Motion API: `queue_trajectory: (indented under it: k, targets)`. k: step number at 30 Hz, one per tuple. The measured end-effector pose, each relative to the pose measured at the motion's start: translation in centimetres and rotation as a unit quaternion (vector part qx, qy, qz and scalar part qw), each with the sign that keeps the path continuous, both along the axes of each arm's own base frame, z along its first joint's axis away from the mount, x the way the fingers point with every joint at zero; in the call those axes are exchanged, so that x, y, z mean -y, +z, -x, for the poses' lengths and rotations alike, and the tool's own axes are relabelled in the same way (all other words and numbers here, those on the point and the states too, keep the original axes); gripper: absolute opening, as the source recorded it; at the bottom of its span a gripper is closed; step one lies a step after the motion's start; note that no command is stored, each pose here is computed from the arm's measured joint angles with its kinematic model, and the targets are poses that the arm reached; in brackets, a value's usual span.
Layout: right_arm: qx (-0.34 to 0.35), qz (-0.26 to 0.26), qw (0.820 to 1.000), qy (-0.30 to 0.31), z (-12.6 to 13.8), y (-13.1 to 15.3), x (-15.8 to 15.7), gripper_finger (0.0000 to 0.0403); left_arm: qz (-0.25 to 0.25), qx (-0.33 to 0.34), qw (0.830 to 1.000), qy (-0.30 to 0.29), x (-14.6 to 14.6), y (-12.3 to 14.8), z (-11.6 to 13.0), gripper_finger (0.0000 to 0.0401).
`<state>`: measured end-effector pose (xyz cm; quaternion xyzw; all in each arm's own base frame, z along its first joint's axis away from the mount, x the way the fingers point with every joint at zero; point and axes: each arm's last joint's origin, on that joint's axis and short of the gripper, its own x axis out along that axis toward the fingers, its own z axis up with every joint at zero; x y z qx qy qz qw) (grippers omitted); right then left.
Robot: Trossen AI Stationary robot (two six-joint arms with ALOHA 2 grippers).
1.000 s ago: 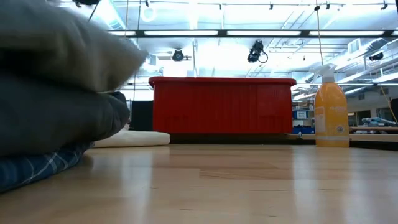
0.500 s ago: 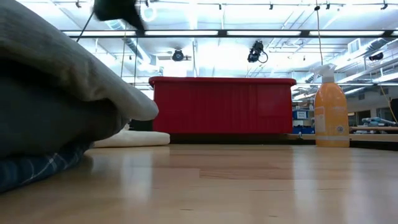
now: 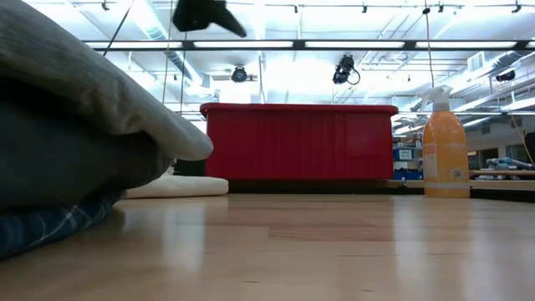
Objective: Fold Laundry from Bin
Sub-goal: Remove the black t-shirt from the red organizer bin and put it on the pile of clothes on the table
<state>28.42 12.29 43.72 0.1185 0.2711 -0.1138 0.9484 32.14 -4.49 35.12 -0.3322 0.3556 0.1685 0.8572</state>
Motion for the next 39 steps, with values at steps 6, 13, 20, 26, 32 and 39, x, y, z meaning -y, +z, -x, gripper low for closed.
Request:
queue_trajectory:
  k: [6, 13, 20, 26, 32, 39]
  targets:
    - [0.007, 0.054, 0.996, -0.064, -0.7, 0.1, 2.2, 0.0180, -0.014, 0.032, 0.999, -0.039, -2.4, 0.8, -0.4, 0.0288]
    - [-0.023, 0.010, 0.994, -0.109, -2.2, -0.2, 8.3, 0.0180, -0.093, 0.024, 0.995, -0.040, -7.3, 1.0, -0.1, 0.0288]
    - [-0.027, 0.019, 0.979, -0.200, -2.4, -0.2, 15.1, 0.0180, -0.158, 0.007, 0.987, -0.018, -12.6, 1.4, 1.0, 0.0288]
    - [-0.019, 0.047, 0.947, -0.318, -1.7, -0.3, 19.0, 0.0180, -0.229, 0.062, 0.972, 0.005, -15.9, 3.4, 2.1, 0.0288]
    - [-0.022, 0.093, 0.925, -0.368, -1.0, 0.0, 22.7, 0.0180, -0.268, 0.099, 0.958, 0.025, -17.7, 4.3, 2.1, 0.0288]
    - [0.032, 0.057, 0.929, -0.365, 0.1, 0.9, 27.4, 0.0180, -0.283, 0.107, 0.952, 0.048, -19.2, 4.0, 2.4, 0.0288]
